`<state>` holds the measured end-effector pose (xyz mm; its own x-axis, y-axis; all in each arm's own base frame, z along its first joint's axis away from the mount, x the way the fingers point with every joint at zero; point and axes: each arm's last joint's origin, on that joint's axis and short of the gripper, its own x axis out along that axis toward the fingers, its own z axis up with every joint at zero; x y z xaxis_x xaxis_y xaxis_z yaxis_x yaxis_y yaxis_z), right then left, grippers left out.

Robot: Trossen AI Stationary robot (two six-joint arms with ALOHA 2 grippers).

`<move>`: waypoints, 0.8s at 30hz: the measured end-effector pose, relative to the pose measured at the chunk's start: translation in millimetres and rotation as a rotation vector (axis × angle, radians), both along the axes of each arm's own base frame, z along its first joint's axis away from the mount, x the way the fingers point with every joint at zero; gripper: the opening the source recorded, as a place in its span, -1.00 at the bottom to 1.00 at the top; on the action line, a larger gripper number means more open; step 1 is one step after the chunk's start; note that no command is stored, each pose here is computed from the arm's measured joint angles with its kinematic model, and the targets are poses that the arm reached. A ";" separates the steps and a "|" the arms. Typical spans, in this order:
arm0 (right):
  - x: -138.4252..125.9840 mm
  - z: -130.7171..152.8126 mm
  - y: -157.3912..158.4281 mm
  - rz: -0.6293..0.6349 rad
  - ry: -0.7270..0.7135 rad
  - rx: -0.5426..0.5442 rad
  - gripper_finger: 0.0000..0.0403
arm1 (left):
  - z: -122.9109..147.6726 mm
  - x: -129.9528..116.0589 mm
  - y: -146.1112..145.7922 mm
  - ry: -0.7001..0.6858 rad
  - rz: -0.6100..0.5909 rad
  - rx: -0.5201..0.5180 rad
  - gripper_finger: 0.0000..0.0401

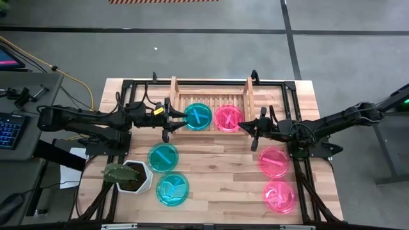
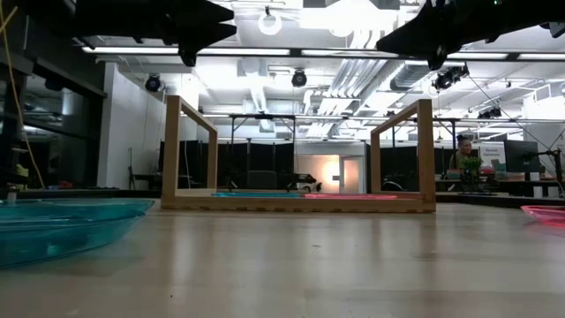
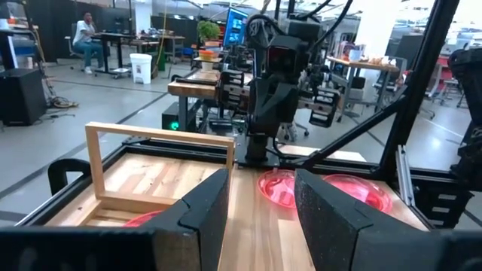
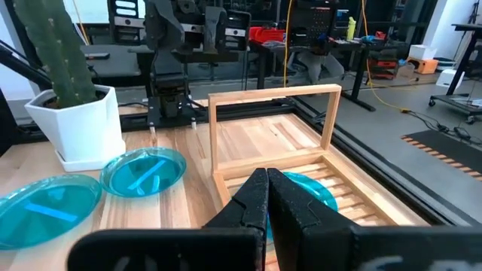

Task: Place and stack plates onto a shelf
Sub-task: Stack the pink plate on top of the pink plates on the shelf

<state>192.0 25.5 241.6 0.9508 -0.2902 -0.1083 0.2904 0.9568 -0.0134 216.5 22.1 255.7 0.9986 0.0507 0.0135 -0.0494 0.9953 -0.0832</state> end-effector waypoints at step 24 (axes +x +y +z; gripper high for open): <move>0.1 1.0 0.1 -0.002 -0.022 0.040 -1.00 | -0.1 0.0 0.2 0.001 0.001 0.009 -0.30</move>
<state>192.1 25.6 242.7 0.9527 -0.2875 -0.0987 0.2917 0.9560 0.0313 216.6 22.2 255.6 0.9986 0.0515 0.0128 -0.0504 0.9960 -0.0738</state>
